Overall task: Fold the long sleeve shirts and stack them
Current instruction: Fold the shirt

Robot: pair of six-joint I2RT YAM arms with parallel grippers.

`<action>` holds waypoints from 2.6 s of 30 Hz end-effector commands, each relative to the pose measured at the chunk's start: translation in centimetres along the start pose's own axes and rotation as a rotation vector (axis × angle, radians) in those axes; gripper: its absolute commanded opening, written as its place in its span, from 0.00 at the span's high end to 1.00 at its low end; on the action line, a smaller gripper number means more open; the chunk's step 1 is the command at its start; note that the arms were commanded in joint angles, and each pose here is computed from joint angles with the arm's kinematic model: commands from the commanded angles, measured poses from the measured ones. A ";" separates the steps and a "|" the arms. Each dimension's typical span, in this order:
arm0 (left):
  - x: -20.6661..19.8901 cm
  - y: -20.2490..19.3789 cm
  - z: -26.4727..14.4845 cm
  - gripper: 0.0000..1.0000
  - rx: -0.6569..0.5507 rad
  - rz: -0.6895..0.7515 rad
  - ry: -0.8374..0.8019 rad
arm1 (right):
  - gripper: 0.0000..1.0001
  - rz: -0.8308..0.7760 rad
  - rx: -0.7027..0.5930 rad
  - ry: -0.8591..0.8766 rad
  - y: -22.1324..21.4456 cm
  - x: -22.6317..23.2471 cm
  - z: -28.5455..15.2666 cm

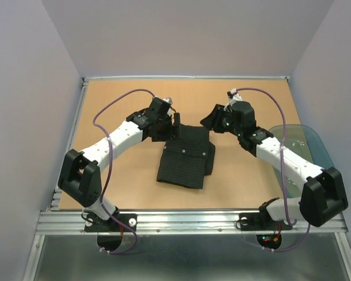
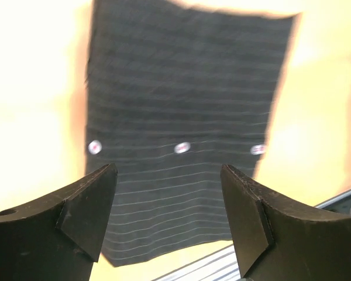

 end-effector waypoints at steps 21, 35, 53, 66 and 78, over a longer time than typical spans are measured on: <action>4.3 -5.2 6.8 0.22 0.049 -0.192 -0.053 | 0.56 0.192 0.108 0.191 -3.9 -10.9 7.8; 1.8 3.1 5.5 0.30 -0.207 -0.140 -0.228 | 0.56 0.159 0.107 0.355 0.6 -6.0 8.2; 7.3 5.7 10.8 0.42 -0.207 -0.207 -0.226 | 0.60 0.210 0.076 0.253 0.8 -12.0 9.2; 3.6 -1.8 1.3 0.27 -0.263 -0.206 -0.295 | 0.59 0.171 0.225 0.426 -4.0 -2.0 3.1; 6.3 -10.0 7.2 0.34 -0.055 -0.322 -0.197 | 0.60 0.224 0.332 0.105 -11.3 -12.7 5.7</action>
Point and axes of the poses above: each gripper's point midway between its finger pads, its own z axis out along the fingers, its own x axis along the line the jaws close on, y = z × x, the point moved 10 cm from there along -z, back along the fingers, and after that the axes turned 12 degrees about z, right-handed, at the moved point
